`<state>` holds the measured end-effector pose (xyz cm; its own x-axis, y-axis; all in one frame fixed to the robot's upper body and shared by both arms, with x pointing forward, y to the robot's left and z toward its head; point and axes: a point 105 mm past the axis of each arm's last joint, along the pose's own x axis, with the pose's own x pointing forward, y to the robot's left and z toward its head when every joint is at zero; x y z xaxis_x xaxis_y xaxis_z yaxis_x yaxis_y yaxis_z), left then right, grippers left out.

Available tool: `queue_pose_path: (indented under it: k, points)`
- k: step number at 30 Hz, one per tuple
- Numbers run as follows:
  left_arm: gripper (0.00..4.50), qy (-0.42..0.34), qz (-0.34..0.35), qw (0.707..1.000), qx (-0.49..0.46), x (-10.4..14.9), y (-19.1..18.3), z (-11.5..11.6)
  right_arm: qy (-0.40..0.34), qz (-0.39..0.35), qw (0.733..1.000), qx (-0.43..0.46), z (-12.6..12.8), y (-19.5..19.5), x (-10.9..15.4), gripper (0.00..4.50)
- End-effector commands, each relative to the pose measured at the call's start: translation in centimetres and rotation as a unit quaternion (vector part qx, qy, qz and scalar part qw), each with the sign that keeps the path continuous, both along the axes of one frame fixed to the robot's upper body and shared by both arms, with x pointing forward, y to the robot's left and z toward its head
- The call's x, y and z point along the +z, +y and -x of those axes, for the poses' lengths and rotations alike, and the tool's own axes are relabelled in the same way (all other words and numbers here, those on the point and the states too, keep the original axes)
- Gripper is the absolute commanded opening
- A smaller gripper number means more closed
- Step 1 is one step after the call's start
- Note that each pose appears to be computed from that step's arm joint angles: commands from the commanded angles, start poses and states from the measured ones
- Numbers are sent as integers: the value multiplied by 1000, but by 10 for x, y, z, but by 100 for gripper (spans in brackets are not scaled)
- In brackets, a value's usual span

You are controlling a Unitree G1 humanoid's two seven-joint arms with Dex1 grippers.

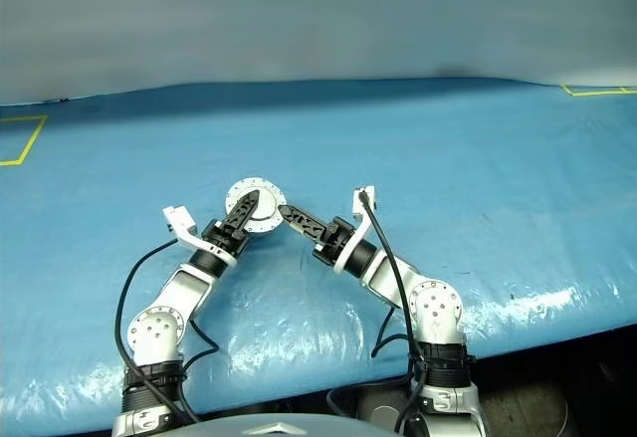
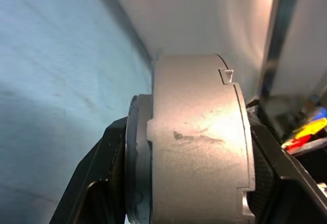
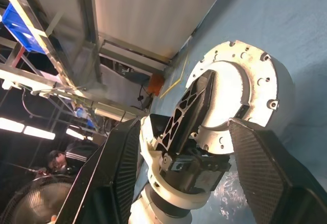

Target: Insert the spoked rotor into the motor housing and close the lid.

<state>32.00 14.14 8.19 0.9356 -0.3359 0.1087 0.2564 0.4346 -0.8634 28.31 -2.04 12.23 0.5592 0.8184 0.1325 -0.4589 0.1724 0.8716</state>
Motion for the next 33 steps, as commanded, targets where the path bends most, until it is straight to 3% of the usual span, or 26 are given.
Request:
queue_pose_path:
  k: [1, 3, 8, 13, 17, 23, 27, 33]
  points:
    - [261, -55, -8, 998, 40, 27, 19, -11, -29, -10, 1000, -3, 1, 1, 15, 289]
    - [236, -54, -22, 996, 61, 28, 28, -14, -30, -9, 1000, -1, 1, 1, 14, 290]
    - [236, -39, -39, 992, 112, 23, 53, -24, -29, 3, 1000, -4, 1, 1, 10, 290]
    - [236, 37, -110, 987, 113, -9, 59, -30, -47, 33, 998, -9, 1, 1, 7, 290]
    - [236, 31, -135, 986, 96, -14, 56, -23, -62, 45, 997, -7, 3, 1, 7, 290]
    - [433, 60, -160, 976, 136, -22, 77, -19, -60, 56, 997, -6, 5, 2, 3, 290]
    - [443, 65, -180, 961, 200, -17, 120, -11, -61, 63, 996, 3, 7, 4, -1, 290]
    - [443, 47, -212, 950, 222, 0, 156, 3, -66, 78, 995, 4, 7, 5, -5, 290]
